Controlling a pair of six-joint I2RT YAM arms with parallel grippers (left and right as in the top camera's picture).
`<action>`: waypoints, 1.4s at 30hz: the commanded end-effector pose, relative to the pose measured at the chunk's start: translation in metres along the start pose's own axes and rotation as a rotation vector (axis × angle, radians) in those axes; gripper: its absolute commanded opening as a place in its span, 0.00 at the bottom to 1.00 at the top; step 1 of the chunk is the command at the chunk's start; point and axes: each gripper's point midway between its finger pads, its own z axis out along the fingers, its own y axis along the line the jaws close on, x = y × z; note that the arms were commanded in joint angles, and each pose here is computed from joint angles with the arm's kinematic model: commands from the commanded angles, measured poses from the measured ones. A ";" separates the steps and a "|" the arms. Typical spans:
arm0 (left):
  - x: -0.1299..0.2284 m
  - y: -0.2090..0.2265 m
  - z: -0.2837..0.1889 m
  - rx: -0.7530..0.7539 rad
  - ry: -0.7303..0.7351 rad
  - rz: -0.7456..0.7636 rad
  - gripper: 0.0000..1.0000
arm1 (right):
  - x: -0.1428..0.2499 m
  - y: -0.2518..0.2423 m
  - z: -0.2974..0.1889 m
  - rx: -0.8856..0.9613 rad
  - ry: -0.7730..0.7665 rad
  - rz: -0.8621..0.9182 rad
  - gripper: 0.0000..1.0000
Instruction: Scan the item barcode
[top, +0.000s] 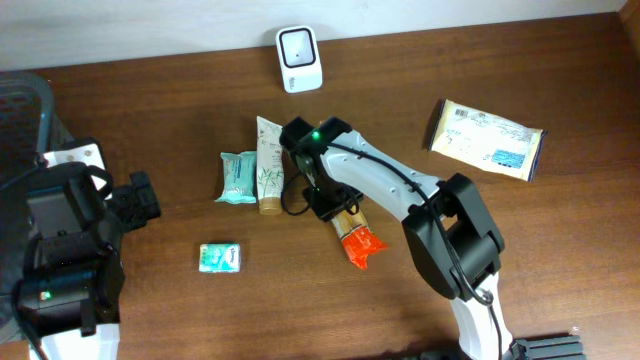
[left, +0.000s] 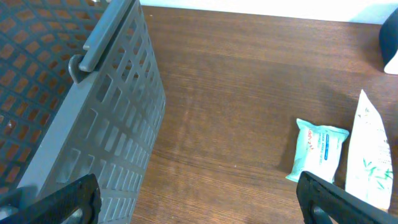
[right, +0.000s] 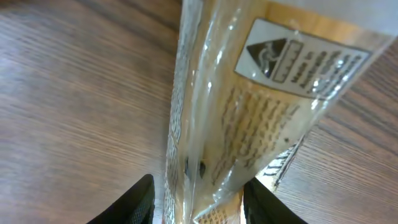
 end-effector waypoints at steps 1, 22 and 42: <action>-0.006 0.004 -0.005 -0.014 -0.021 -0.017 0.99 | 0.006 0.022 0.006 0.015 0.010 -0.019 0.48; -0.006 0.004 -0.005 -0.014 -0.021 -0.017 0.99 | 0.009 -0.039 0.008 -0.531 -0.046 0.056 0.99; -0.006 0.004 -0.005 -0.014 -0.021 -0.017 0.99 | 0.053 -0.016 0.065 -0.731 -0.009 0.032 0.04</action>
